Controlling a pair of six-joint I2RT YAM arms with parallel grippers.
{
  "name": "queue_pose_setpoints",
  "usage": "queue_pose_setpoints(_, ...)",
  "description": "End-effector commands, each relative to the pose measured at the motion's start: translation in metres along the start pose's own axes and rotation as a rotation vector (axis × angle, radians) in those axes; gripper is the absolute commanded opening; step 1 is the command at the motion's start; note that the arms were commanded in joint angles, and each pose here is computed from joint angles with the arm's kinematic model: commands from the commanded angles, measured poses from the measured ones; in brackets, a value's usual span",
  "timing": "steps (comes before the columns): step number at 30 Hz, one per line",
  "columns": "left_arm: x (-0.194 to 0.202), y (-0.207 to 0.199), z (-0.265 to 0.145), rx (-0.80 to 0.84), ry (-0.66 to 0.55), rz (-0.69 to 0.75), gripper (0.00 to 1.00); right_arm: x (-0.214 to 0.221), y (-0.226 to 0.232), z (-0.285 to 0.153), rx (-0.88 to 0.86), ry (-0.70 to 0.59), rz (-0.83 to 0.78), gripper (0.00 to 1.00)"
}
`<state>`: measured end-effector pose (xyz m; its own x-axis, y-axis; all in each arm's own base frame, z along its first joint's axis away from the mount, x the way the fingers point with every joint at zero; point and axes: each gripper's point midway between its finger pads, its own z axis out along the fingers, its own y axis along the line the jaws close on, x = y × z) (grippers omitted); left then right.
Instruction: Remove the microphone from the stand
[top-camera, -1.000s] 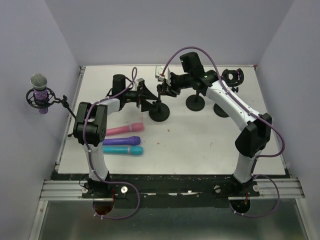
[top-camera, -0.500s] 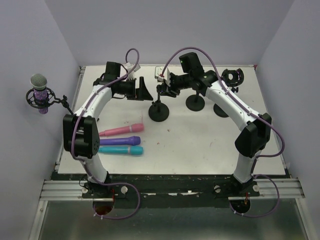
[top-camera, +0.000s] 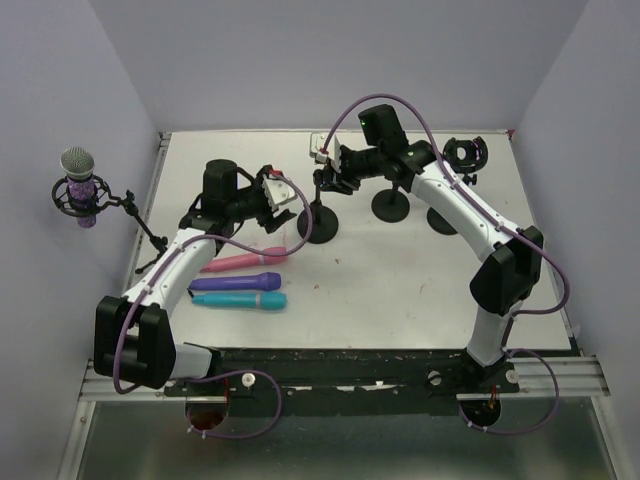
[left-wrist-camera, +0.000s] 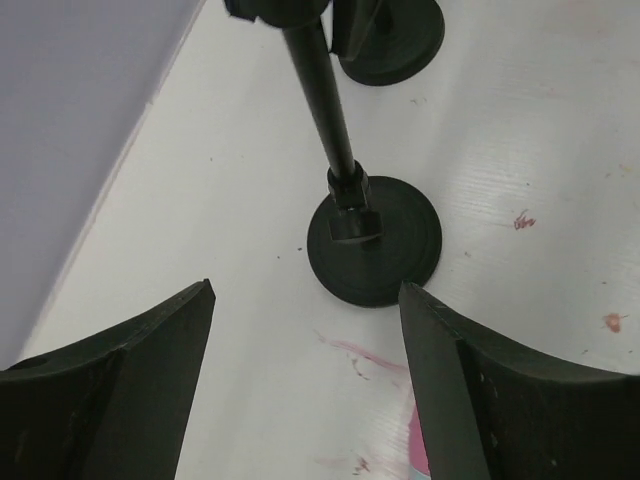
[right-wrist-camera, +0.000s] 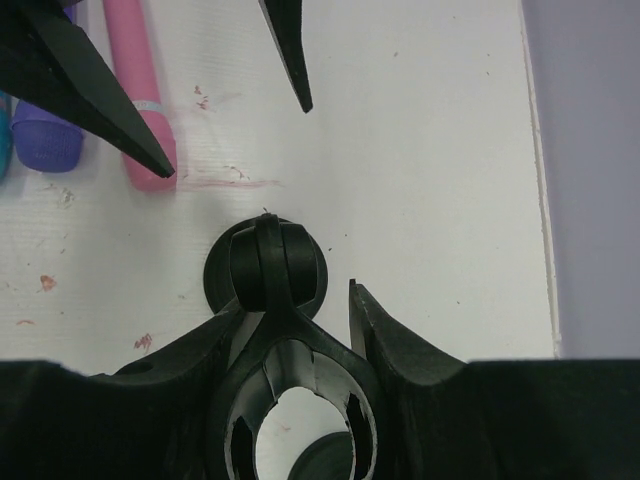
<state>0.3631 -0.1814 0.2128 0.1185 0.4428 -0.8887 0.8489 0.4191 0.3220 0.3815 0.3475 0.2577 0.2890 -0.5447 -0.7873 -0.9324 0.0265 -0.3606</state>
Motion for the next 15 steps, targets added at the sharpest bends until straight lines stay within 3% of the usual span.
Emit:
queue_pose_setpoints(1, -0.017, -0.008, 0.011, 0.084, -0.082, 0.356, 0.80, 0.013, 0.011, 0.014, -0.049, 0.029, 0.046, 0.33)
queue_pose_setpoints(15, -0.003, -0.031, 0.043, 0.228, -0.042, 0.316, 0.65, 0.014, 0.007, 0.016, -0.039, 0.032, 0.054, 0.32)
